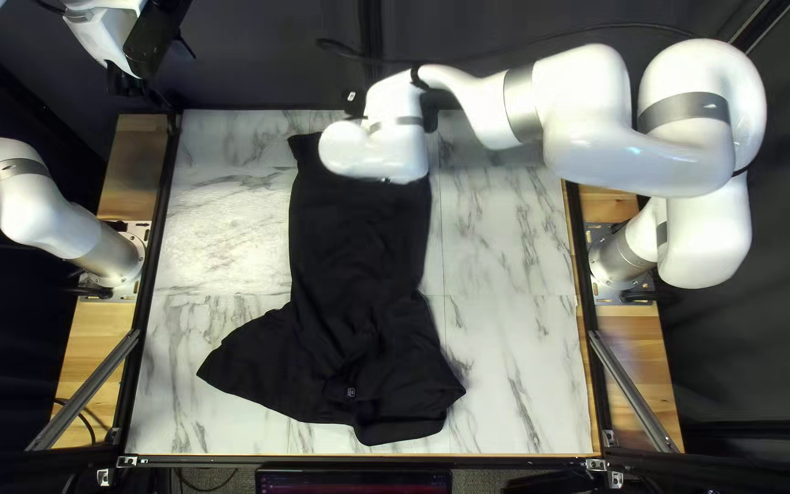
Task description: Fold t-shirt
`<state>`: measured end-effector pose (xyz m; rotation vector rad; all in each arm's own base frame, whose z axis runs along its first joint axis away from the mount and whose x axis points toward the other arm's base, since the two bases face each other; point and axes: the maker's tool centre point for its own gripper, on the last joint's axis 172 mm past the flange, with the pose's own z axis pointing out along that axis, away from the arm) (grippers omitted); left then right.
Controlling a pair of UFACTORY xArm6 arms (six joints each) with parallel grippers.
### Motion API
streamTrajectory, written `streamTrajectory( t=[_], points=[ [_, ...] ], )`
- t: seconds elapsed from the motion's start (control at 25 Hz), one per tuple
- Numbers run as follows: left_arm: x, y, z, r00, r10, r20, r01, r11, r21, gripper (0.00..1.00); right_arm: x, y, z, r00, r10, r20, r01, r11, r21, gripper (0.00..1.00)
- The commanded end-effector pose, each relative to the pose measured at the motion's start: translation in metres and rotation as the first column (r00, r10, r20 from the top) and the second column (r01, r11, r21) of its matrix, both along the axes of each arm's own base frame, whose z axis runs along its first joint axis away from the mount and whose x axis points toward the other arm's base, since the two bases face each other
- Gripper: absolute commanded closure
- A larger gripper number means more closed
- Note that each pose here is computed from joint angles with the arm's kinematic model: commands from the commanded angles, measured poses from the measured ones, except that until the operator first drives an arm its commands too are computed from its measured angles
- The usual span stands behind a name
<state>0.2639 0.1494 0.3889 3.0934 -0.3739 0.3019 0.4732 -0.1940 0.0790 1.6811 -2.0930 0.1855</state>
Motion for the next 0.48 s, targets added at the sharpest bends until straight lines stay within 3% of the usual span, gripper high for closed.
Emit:
streamTrajectory(
  t=[0.04,0.2,0.48],
  points=[
    [0.000,0.000,0.000,1.000,0.000,0.000,0.000,1.000,0.000,0.00,0.006,-0.008,-0.025,0.996,0.091,-0.017,-0.091,0.996,0.009,0.00],
    [0.000,0.000,0.000,1.000,0.000,0.000,0.000,1.000,0.000,0.00,0.006,0.006,-0.026,0.990,0.134,-0.031,-0.134,0.991,0.017,0.00],
    [0.000,0.000,0.000,1.000,0.000,0.000,0.000,1.000,0.000,0.00,-0.001,0.064,-0.021,0.990,0.127,-0.059,-0.126,0.992,0.023,0.00]
  ],
)
